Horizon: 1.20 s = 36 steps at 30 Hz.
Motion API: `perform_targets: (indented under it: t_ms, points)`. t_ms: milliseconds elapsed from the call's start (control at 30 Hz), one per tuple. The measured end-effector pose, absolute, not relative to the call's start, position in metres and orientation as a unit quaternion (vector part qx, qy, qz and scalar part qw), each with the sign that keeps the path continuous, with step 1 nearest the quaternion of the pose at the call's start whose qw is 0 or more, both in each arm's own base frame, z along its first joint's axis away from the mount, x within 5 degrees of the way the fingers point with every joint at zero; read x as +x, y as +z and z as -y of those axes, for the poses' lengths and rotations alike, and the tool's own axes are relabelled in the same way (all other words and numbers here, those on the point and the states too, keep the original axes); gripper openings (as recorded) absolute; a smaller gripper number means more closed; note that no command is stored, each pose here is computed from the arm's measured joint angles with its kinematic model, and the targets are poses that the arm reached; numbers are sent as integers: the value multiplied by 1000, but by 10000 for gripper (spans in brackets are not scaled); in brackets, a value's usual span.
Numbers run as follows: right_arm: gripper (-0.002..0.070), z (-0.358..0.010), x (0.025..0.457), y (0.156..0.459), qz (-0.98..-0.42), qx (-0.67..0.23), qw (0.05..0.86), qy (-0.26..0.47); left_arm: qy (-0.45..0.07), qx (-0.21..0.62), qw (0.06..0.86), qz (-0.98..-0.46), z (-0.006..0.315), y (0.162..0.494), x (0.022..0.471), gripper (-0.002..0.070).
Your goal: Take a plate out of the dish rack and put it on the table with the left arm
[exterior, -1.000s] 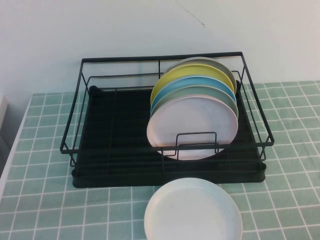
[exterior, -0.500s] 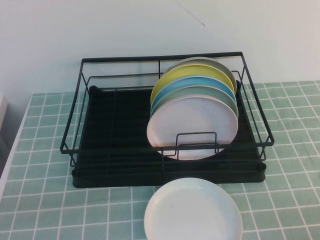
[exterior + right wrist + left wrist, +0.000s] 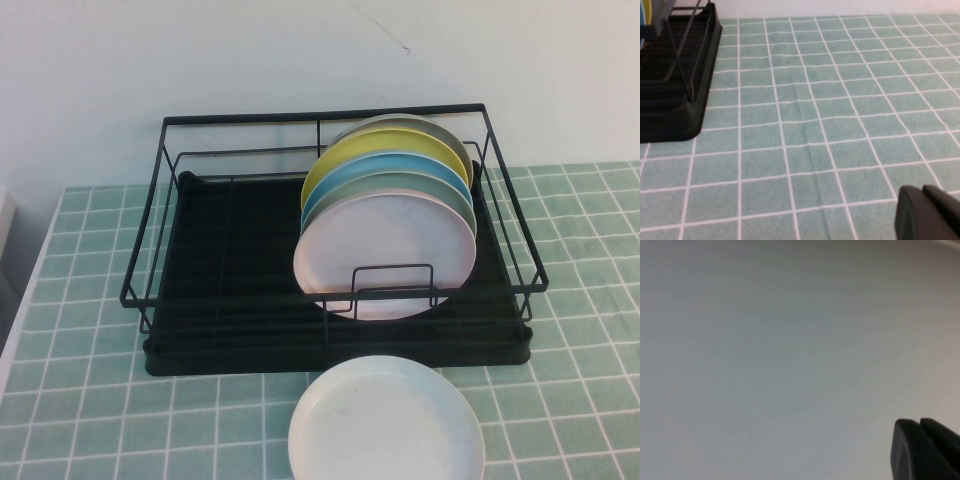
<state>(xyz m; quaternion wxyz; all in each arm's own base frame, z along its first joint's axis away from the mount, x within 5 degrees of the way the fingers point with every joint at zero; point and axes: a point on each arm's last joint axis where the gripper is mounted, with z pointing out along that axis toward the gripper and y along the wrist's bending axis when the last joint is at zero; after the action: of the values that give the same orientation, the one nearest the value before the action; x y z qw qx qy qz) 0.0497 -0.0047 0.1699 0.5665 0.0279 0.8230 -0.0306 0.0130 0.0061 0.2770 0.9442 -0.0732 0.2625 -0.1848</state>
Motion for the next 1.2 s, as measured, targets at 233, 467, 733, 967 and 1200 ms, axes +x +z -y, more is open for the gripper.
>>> perform_targets:
  t_ms: [233,467,733,967,1200]
  points:
    - [-2,5,50,170,-823,28,567,-31,-214,-53,955,-197,-5,336,-14,-3]
    - [-2,5,50,170,-823,28,567,-31,-162,-14,946,-279,-2,414,-58,-3]
    - [-2,5,50,170,-823,28,567,-31,-155,-74,832,-527,-2,416,-6,-3]
    - [-2,5,50,170,-823,28,567,-31,-123,-112,701,-693,-3,385,34,-3]
    - [-2,5,50,170,-823,28,567,-31,-140,-104,631,-756,6,359,64,-3]
